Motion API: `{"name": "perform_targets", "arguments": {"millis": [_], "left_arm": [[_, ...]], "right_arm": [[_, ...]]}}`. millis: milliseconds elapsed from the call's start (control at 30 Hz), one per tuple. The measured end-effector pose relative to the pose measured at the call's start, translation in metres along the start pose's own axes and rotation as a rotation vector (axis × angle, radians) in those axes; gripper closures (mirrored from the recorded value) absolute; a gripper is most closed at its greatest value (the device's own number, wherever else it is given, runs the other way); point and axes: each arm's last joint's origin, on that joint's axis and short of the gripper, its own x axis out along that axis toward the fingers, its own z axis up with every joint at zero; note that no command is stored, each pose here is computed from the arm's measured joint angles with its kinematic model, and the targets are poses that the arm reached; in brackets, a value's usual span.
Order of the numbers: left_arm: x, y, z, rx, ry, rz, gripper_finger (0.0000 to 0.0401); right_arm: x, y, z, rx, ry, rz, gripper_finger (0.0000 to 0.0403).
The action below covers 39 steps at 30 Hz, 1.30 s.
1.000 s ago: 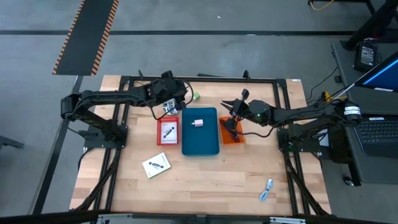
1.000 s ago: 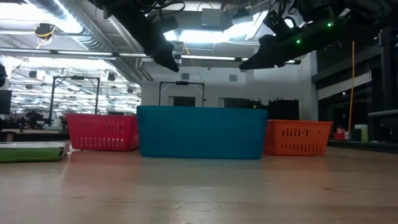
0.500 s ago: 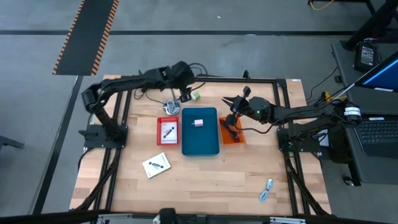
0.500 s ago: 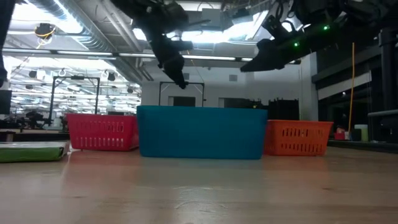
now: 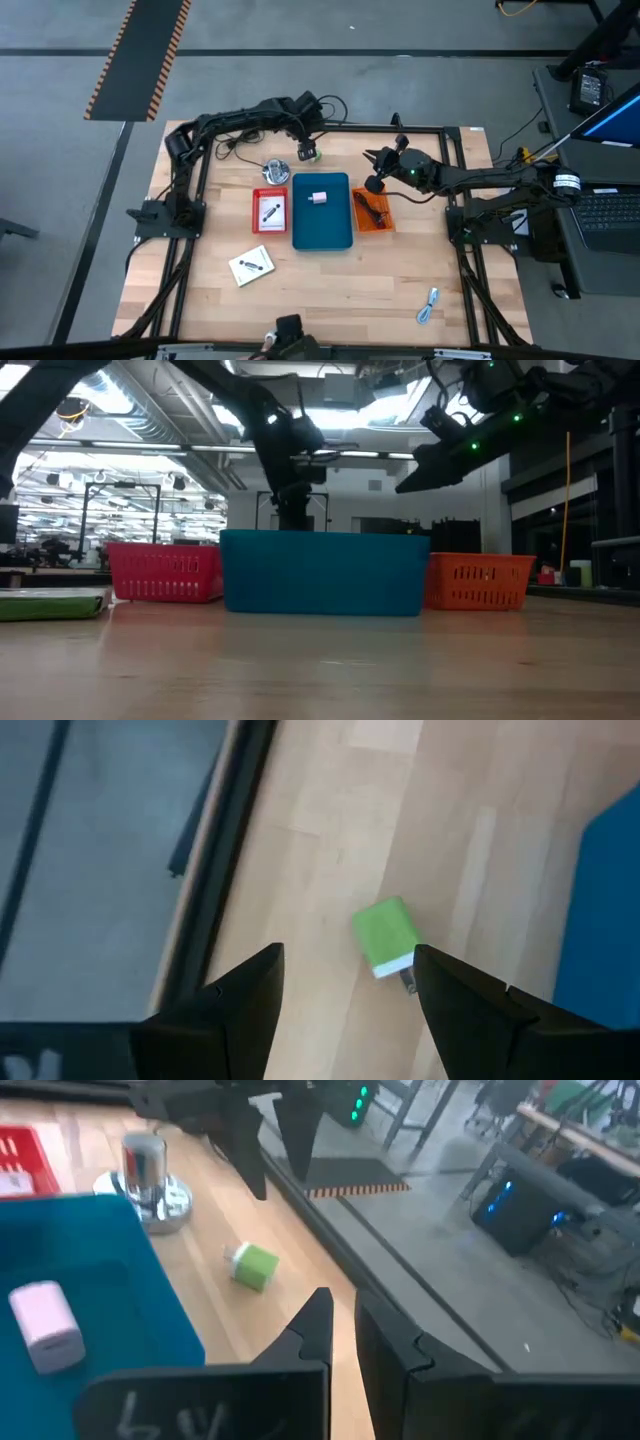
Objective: Pick and place items into bin
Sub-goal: Put the green charger adapter into the blue bin
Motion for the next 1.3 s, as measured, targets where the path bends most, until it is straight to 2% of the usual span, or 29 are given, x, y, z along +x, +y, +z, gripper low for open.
{"name": "perform_targets", "arguments": {"millis": [367, 600, 1033, 1300], "left_arm": [[0.048, -0.007, -0.006, -0.088, 0.067, -0.046, 0.0182], [0.054, -0.008, -0.006, -0.167, 0.074, -0.017, 0.0182], [0.054, -0.008, -0.006, -0.229, 0.068, -0.022, 0.0182], [0.073, -0.011, -0.012, -0.239, 0.116, -0.030, 0.0182]], "right_arm": [[0.003, -0.007, -0.009, 0.004, 0.084, -0.021, 0.0375], [0.003, -0.007, -0.010, 0.002, 0.089, -0.020, 0.0375], [0.003, -0.007, -0.010, 0.002, 0.088, -0.020, 0.0375], [0.003, -0.007, -0.010, 0.002, 0.088, -0.020, 0.0375]]}}
